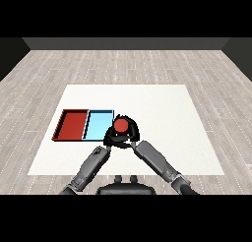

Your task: Pick the red can and put it in the red box

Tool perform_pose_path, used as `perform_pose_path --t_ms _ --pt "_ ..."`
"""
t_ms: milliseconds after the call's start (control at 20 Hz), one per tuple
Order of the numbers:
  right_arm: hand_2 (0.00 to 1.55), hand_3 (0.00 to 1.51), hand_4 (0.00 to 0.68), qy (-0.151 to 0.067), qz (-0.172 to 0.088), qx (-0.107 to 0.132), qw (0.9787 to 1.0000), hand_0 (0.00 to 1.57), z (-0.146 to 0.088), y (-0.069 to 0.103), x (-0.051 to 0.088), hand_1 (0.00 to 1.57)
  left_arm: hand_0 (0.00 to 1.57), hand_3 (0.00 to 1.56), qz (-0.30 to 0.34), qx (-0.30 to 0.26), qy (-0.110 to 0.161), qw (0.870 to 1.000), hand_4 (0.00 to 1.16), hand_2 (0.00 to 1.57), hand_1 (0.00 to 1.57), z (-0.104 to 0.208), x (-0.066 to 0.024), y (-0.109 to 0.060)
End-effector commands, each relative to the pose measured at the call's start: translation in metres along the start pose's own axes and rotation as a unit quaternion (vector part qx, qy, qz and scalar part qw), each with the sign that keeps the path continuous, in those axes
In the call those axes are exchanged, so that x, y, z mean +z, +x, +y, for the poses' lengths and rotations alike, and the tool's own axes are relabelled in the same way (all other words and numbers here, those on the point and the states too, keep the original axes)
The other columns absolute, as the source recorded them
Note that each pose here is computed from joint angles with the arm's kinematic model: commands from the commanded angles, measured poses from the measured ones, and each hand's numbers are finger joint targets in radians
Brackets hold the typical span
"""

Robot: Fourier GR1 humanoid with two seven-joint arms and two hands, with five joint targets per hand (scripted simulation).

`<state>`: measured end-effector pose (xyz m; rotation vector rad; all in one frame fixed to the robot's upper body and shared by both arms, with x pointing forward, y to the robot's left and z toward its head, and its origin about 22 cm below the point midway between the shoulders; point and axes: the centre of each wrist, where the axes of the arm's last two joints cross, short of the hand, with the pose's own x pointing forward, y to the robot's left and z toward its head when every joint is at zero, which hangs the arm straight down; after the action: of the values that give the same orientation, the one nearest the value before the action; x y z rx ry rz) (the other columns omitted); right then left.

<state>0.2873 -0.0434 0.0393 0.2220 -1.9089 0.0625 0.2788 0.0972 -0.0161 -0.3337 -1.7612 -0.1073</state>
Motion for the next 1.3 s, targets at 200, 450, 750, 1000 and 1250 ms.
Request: perform_pose_path --t_ms 200,450,750,1000,1250 --pt "1.45 1.37 0.630 0.007 0.001 -0.001 1.0000 1.47 0.003 -0.007 0.005 1.47 0.00 0.00 0.010 -0.041 0.023 0.999 0.43 0.00 0.00 0.001 -0.0269 -0.004" --pt "1.45 1.37 0.632 0.026 0.009 -0.009 0.9996 1.48 0.019 -0.002 -0.003 1.48 1.57 1.49 0.038 -0.029 0.110 0.993 0.99 1.56 1.57 -0.009 -0.0071 -0.007" --pt "1.46 1.38 0.606 0.014 -0.001 -0.016 0.9998 1.54 0.012 0.002 0.004 1.54 1.55 1.41 0.048 -0.069 0.123 0.989 0.91 1.51 1.55 -0.024 -0.0130 0.004" --pt "1.44 1.38 0.618 0.019 0.003 -0.028 0.9994 1.43 0.009 0.014 -0.001 1.43 1.57 1.41 0.006 -0.061 0.154 0.986 0.96 1.52 1.57 -0.004 -0.0199 0.022" --pt "1.32 1.25 0.123 0.009 0.007 -0.050 0.9987 1.32 0.031 0.005 0.010 1.32 1.57 1.44 0.002 -0.080 0.151 0.985 1.08 1.53 1.57 -0.020 -0.0067 0.003"
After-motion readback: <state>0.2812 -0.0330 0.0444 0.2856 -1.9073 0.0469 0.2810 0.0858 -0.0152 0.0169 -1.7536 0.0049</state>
